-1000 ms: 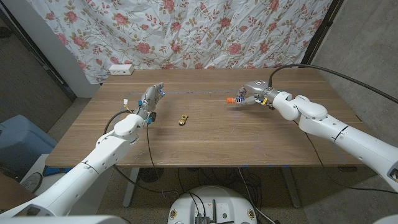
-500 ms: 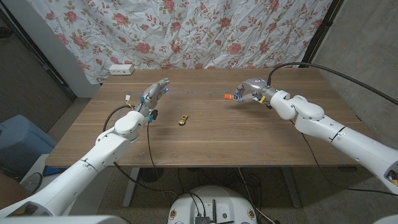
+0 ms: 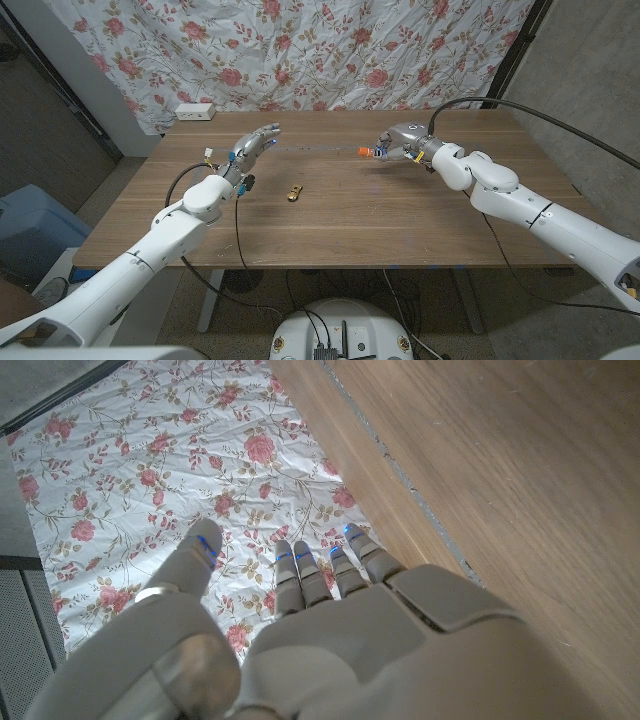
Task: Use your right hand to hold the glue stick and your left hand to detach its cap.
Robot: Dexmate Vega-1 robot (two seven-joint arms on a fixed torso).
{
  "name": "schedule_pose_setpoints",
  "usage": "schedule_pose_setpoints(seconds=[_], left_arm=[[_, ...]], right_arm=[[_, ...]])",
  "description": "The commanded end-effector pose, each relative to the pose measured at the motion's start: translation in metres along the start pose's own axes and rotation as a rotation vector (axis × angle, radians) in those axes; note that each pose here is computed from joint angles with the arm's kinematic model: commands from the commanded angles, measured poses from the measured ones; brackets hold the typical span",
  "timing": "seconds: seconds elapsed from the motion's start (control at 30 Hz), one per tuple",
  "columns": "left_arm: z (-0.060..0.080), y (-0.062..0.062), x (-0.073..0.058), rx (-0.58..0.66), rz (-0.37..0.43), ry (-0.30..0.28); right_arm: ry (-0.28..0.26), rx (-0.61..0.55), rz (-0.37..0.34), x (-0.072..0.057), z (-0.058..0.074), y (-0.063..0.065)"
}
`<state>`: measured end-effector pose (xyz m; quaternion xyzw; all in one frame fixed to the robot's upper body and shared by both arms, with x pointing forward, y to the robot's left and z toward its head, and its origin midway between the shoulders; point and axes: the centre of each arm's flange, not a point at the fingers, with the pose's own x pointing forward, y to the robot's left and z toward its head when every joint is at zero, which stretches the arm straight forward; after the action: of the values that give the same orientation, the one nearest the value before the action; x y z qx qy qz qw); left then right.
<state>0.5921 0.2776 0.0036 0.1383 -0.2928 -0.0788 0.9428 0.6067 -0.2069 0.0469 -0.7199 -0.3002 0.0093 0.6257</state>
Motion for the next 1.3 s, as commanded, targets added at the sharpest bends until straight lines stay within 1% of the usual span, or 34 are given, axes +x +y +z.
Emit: schedule_pose_setpoints(seconds=[0.03, 0.13, 0.37, 0.53, 0.87, 1.03, 1.23, 1.3], left_arm=[[0.011, -0.003, 0.011, 0.084, -0.079, -0.004], [0.015, -0.004, 0.015, 0.098, -0.109, -0.015], [0.021, -0.004, 0.026, 0.125, -0.168, -0.013], [0.025, -0.007, 0.034, 0.151, -0.212, -0.005], [0.028, -0.017, 0.048, 0.197, -0.28, 0.001], [0.03, -0.022, 0.052, 0.208, -0.297, -0.004], [0.032, -0.028, 0.055, 0.233, -0.324, -0.007], [0.031, -0.029, 0.057, 0.209, -0.338, -0.014]], right_arm=[[-0.026, -0.001, -0.015, 0.005, 0.01, -0.004], [-0.03, -0.003, -0.019, 0.006, 0.013, -0.005], [-0.05, -0.007, -0.032, 0.008, 0.015, -0.004], [-0.053, -0.005, -0.042, 0.009, 0.018, -0.006], [-0.05, 0.002, -0.059, 0.012, 0.022, -0.01], [-0.049, 0.018, -0.072, 0.014, 0.024, -0.012], [-0.045, 0.016, -0.069, 0.019, 0.03, -0.013], [-0.045, 0.02, -0.065, 0.021, 0.031, -0.013]])
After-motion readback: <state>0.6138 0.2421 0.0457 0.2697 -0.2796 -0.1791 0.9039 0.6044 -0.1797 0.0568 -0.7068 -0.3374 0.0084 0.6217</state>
